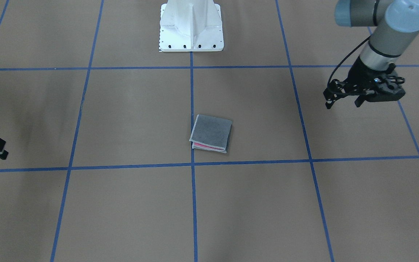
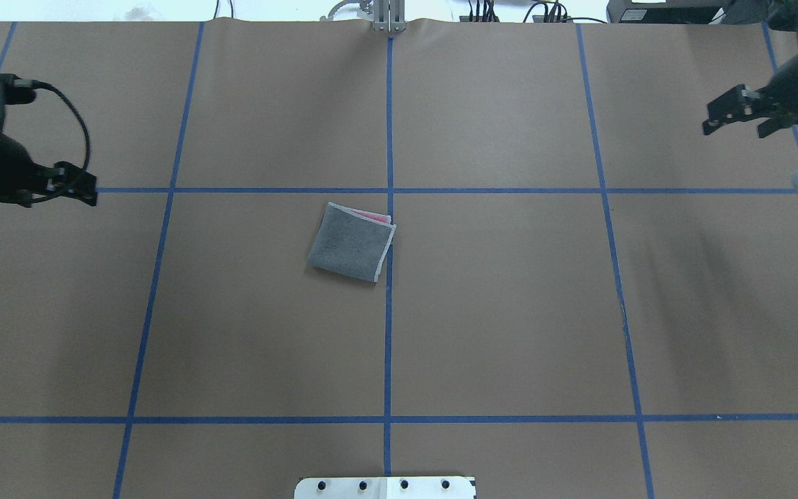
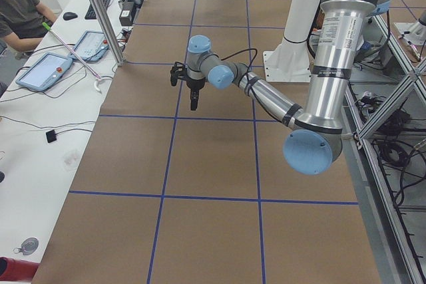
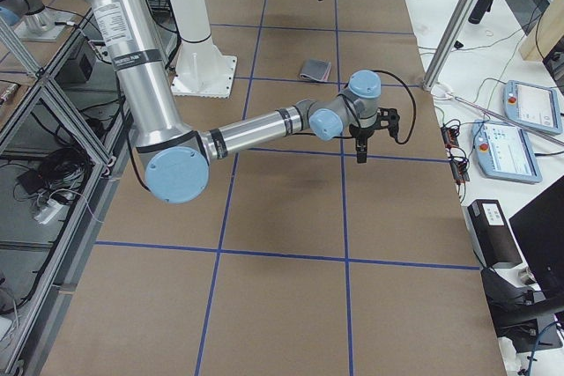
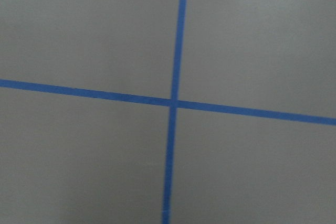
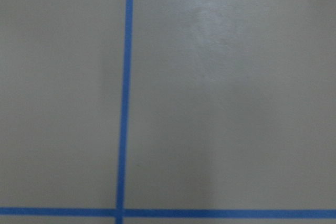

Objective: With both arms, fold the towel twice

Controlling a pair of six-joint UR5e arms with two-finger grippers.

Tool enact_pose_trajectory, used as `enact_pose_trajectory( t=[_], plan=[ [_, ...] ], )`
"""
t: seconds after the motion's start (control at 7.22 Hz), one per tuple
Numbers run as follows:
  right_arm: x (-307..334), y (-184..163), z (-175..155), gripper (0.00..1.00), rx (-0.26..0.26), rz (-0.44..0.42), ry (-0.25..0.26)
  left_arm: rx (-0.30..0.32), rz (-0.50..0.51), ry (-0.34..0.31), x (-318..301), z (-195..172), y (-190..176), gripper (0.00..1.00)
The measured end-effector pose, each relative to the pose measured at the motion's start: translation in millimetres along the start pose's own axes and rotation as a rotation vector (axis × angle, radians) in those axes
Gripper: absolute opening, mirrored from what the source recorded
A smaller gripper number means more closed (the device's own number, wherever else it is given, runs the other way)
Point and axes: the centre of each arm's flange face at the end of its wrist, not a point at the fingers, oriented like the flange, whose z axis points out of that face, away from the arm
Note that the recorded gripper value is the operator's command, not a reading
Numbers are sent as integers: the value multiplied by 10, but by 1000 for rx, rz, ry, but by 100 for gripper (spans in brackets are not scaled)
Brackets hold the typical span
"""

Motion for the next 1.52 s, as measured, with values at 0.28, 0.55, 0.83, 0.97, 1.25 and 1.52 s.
enact_pose_trajectory(
  t=[0.28, 0.55, 0.83, 0.97, 1.25, 1.52],
  plan=[
    [890, 337, -264, 100, -35, -13, -9, -35, 117, -29, -1025, -100, -17, 100],
    [1508, 617, -288, 100, -95, -25, 13, -100, 77, 47, -2028, -70, -109, 100],
    [1839, 878, -233, 100, -131, -20, 22, -109, -39, 112, -2844, -105, -128, 100],
    [1892, 933, -216, 100, -138, -15, 24, -106, -30, 114, -3024, -108, -118, 100],
    [1957, 944, -168, 100, -150, 4, 28, -84, 17, 86, -3079, -177, -125, 100],
    [2013, 937, -120, 100, -156, 7, 34, -66, 34, 17, -3126, -222, -102, 100]
  ],
)
